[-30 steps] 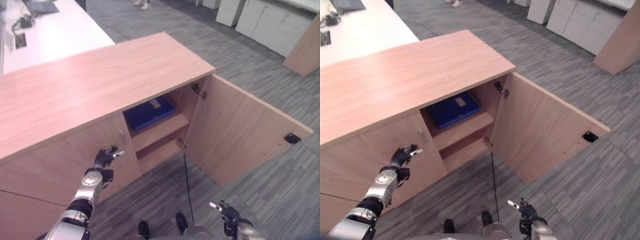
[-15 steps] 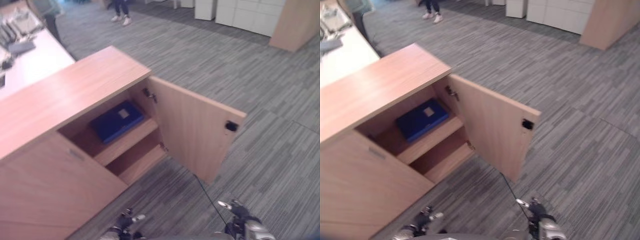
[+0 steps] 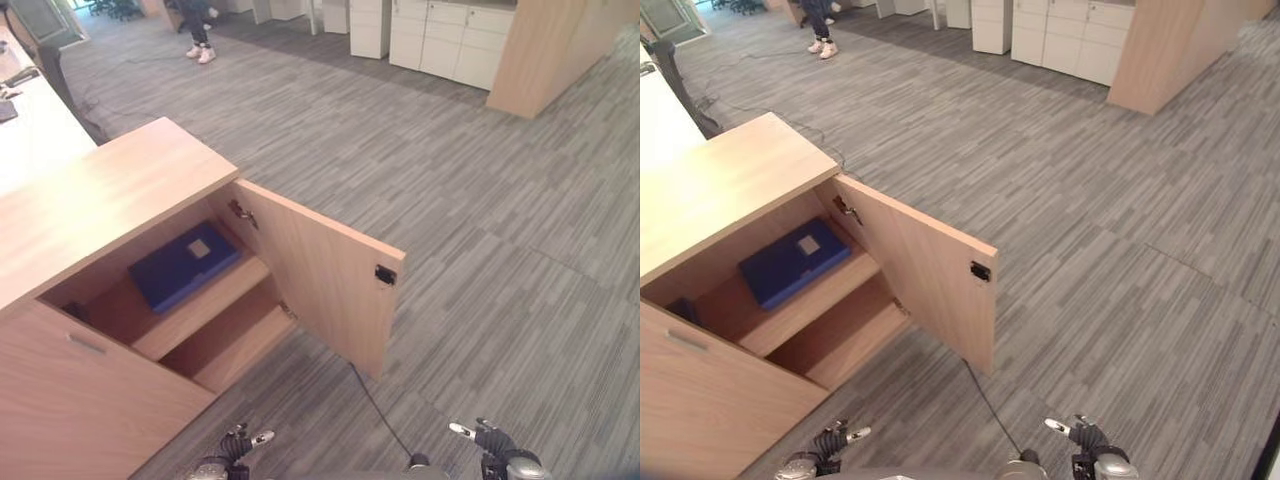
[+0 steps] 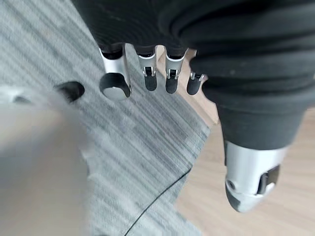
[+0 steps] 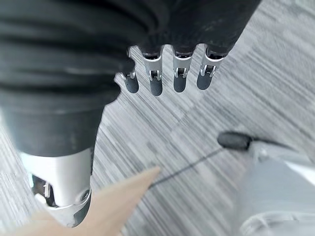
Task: Put the empty folder in the office cabinet
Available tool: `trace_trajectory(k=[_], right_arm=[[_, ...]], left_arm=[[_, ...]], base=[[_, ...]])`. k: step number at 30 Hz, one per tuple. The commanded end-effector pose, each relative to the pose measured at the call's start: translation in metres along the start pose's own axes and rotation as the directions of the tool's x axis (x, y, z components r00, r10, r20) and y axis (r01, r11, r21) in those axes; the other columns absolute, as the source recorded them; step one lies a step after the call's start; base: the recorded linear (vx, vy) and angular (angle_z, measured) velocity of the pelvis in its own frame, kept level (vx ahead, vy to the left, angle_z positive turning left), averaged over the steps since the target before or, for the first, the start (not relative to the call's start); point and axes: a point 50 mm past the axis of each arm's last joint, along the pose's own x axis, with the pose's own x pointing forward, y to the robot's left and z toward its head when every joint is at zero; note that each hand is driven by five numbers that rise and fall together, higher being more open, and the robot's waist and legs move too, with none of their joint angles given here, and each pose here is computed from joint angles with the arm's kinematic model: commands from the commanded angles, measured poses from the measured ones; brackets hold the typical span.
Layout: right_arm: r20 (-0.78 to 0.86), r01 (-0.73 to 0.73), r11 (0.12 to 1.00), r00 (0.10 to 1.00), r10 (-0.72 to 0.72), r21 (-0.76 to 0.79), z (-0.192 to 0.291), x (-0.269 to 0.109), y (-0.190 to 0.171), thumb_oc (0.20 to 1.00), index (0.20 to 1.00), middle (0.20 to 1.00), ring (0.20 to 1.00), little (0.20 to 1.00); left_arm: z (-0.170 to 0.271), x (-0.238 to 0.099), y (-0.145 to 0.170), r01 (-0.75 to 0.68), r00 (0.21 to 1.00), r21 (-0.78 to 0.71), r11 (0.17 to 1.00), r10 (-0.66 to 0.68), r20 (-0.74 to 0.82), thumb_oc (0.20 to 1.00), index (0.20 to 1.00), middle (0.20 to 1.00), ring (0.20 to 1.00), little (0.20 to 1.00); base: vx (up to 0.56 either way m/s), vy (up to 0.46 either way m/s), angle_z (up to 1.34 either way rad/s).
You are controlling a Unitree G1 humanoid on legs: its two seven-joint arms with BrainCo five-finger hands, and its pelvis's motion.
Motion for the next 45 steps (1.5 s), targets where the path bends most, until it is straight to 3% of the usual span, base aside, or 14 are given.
trace_trajectory(k=[1, 10, 20, 25, 28, 32, 39, 45], right_arm=[[0.091, -0.05, 0.999, 0.995, 0.05, -0.002, 0.029, 0.007, 0.022, 1.0, 1.0, 1.0, 1.0, 1.0], [0.183, -0.077, 0.997, 0.98, 0.081, -0.027, 0.065, 0.012, 0.035, 1.0, 1.0, 1.0, 1.0, 1.0], [0.416, -0.039, 0.998, 0.908, 0.052, -0.04, 0.17, 0.008, 0.028, 1.0, 1.0, 1.0, 1.0, 1.0], [0.509, -0.005, 0.999, 0.861, -0.016, 0.04, 0.223, -0.002, 0.015, 1.0, 1.0, 1.0, 1.0, 1.0], [0.566, 0.042, 0.99, 0.817, -0.11, 0.131, 0.259, -0.015, -0.011, 1.0, 1.0, 1.0, 1.0, 1.0], [0.635, 0.032, 0.993, 0.766, -0.099, 0.115, 0.297, -0.031, -0.005, 1.0, 1.0, 1.0, 1.0, 1.0], [0.643, -0.064, 0.991, 0.765, -0.027, 0.117, 0.289, -0.027, 0.021, 1.0, 1.0, 1.0, 1.0, 1.0], [0.652, -0.21, 0.977, 0.738, 0.174, -0.022, 0.262, -0.024, 0.077, 1.0, 1.0, 1.0, 1.0, 1.0]], left_arm=[[0.019, 0.003, 0.022, -0.04, 0.999, 0.042, 0.998, 0.038, 0.039, 1.0, 1.0, 1.0, 1.0, 1.0], [-0.006, -0.003, 0.029, -0.039, 0.998, 0.115, 0.993, 0.044, -0.046, 1.0, 1.0, 1.0, 1.0, 1.0], [-0.004, -0.005, 0.037, -0.038, 0.998, 0.182, 0.983, 0.046, -0.039, 1.0, 1.0, 1.0, 1.0, 1.0], [0.003, -0.003, 0.037, -0.02, 0.999, 0.22, 0.975, 0.027, -0.028, 1.0, 1.0, 1.0, 1.0, 1.0], [0.01, -0.001, 0.034, 0.006, 1.0, 0.273, 0.962, -0.004, -0.009, 1.0, 1.0, 1.0, 1.0, 1.0], [0.016, -0.002, 0.044, -0.019, 1.0, 0.274, 0.962, 0.016, 0.015, 1.0, 1.0, 1.0, 1.0, 1.0], [0.031, -0.002, 0.061, -0.086, 0.996, 0.238, 0.968, 0.075, 0.053, 1.0, 1.0, 1.0, 1.0, 1.0], [0.026, -0.002, 0.056, -0.1, 0.995, 0.213, 0.972, 0.092, 0.043, 1.0, 1.0, 1.0, 1.0, 1.0]], base=[[0.07, -0.206, -0.14], [0.1, -0.037, -0.03], [0.04, 0.061, 0.27], [0.03, 0.125, 0.22], [0.02, 0.175, 0.37], [-0.02, 0.162, 0.15], [0.09, 0.087, 0.2], [0.07, -0.072, 0.69]])
